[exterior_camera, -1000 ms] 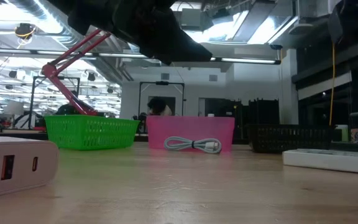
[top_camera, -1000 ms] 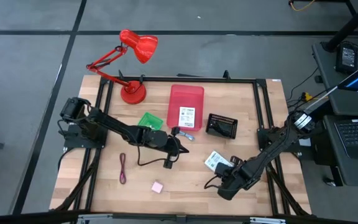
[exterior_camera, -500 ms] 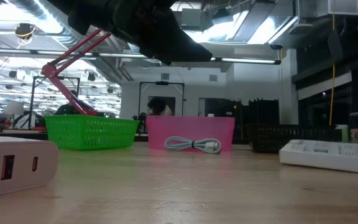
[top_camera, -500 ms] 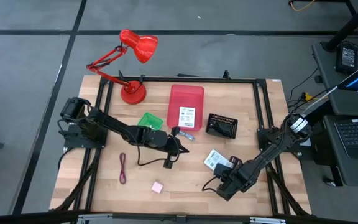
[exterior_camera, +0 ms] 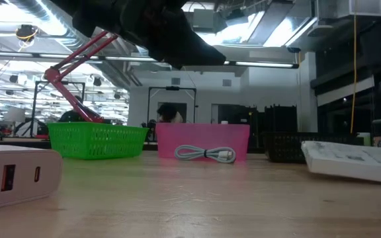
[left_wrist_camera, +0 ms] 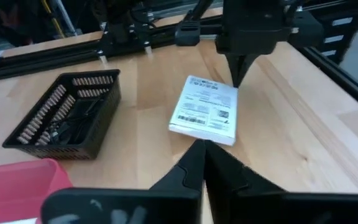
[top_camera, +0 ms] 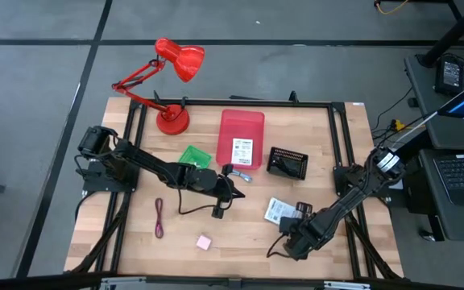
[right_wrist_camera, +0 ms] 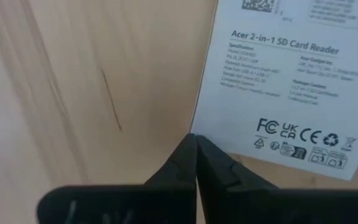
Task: Pick and place items into bin
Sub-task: Put the card reader box into the pink bin
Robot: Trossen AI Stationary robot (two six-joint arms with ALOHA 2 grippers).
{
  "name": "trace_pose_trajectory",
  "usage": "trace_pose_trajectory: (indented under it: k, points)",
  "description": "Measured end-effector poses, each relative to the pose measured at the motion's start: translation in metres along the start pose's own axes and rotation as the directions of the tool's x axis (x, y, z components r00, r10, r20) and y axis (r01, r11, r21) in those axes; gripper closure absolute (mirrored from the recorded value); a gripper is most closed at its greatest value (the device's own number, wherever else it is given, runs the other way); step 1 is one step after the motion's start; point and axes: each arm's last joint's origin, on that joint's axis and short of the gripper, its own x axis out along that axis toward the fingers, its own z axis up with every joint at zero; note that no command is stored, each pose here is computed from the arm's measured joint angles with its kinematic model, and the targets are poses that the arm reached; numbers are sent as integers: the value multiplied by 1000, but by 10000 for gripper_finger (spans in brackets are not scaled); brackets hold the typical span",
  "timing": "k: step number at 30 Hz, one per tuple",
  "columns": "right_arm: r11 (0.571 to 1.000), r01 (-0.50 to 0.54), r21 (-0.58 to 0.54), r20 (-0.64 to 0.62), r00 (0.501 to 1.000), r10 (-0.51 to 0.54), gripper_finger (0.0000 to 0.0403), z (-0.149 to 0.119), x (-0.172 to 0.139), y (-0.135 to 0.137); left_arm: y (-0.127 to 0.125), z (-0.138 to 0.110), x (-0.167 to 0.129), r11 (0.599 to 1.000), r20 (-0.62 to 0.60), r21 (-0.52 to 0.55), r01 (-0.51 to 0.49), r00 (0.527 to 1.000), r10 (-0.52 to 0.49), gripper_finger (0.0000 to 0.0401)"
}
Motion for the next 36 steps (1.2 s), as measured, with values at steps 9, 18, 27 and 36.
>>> trace_pose_trajectory:
  k: [9,18,27,36]
  points:
    - [998,37,-46,-30,999,-38,403,-5,0,-3,-2,-3,9,978,55,-208,34,998,-23,382]
    - [996,35,-76,-30,999,-38,403,-4,0,-3,11,-24,49,892,115,-443,84,993,-37,324]
    - [985,49,-165,-17,998,-53,403,-4,0,-4,24,-23,87,711,130,-670,211,977,-167,274]
    - [982,63,-180,-9,998,-66,403,-5,2,-5,25,-35,109,642,65,-750,162,983,-172,267]
